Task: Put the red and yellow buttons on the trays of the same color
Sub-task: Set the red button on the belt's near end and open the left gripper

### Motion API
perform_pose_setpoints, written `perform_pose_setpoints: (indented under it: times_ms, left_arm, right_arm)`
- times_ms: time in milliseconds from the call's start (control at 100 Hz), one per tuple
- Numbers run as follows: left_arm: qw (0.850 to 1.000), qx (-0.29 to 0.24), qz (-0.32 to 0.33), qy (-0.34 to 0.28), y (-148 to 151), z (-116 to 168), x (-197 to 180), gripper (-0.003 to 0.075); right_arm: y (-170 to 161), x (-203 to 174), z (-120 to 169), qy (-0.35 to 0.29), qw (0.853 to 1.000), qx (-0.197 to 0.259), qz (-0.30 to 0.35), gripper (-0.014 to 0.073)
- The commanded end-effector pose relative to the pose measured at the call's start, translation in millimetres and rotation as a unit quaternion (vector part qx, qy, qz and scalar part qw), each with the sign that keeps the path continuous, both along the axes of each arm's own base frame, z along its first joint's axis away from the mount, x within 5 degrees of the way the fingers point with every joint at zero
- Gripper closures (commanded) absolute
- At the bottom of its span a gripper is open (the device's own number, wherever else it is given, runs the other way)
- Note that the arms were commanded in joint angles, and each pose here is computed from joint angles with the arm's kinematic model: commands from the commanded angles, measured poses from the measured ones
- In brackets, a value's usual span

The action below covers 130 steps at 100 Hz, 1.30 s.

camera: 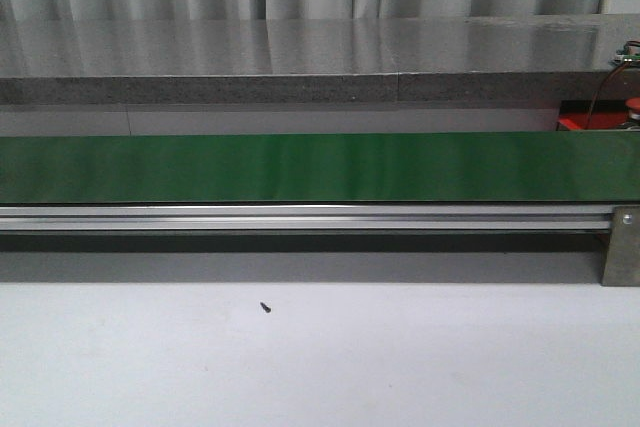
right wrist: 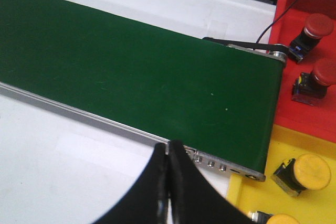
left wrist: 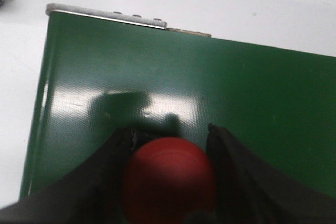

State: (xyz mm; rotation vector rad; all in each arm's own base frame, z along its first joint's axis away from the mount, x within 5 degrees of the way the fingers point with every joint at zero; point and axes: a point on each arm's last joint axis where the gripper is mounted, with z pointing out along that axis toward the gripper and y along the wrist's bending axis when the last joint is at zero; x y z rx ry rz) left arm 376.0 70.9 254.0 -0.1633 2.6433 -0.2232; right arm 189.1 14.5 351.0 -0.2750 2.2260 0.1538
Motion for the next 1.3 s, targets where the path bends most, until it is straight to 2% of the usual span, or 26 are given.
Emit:
perform_pose_setpoints:
  times_ms: [0,100,190,410,620,810,1030,1140,1290]
  left_arm:
    - [0.999,0.003,0.0,-0.054,-4,28,-2,0.0368]
    - [0.998,-0.003,0.002,-0.057,-5,29,-2,0.0167]
    - [0.998,-0.006,0.003,-0.062,-5,33,-3,0.0085]
    - [0.993,0.007,0.004,-0.119,-7,71,-12,0.008]
    - [0.985,0.042,0.028,-0.165,12,95,-15,0.008]
    - [0.976,0.069,0.086,-0.189,50,100,-22,0.008]
    - [0.953,0.095,0.185,-0.222,109,101,-36,0.008]
    - [0.948,0.1,0.213,-0.216,132,90,-36,0.008]
    - [0.95,0.095,0.226,-0.195,153,67,-24,0.008]
  right_arm:
    - [-1,-1,16,-0.047,0.999,0.001,-0.006,0.0691]
    - [-1,-1,16,-0.047,0.999,0.001,-0.006,0.0691]
    - [-1,-1,16,-0.047,0.999,0.001,-0.006,0.0691]
    - [-1,-1,16,-0.047,0.999,0.001,-0.006,0.0691]
    - [-1,-1,16,-0.047,0.999,0.001,-0.006,0.0691]
    - [-1,-1,16,-0.047,0.999,0.001,-0.006,0.0691]
    - [-1,-1,16,-0.047,0.999,0.001,-0.006,0.0691]
    - [-1,-1,16,-0.047,0.999,0.001,-0.006,0.0691]
    - [-1,-1,16,-0.047,0.999,0.001,-0.006,0.0691]
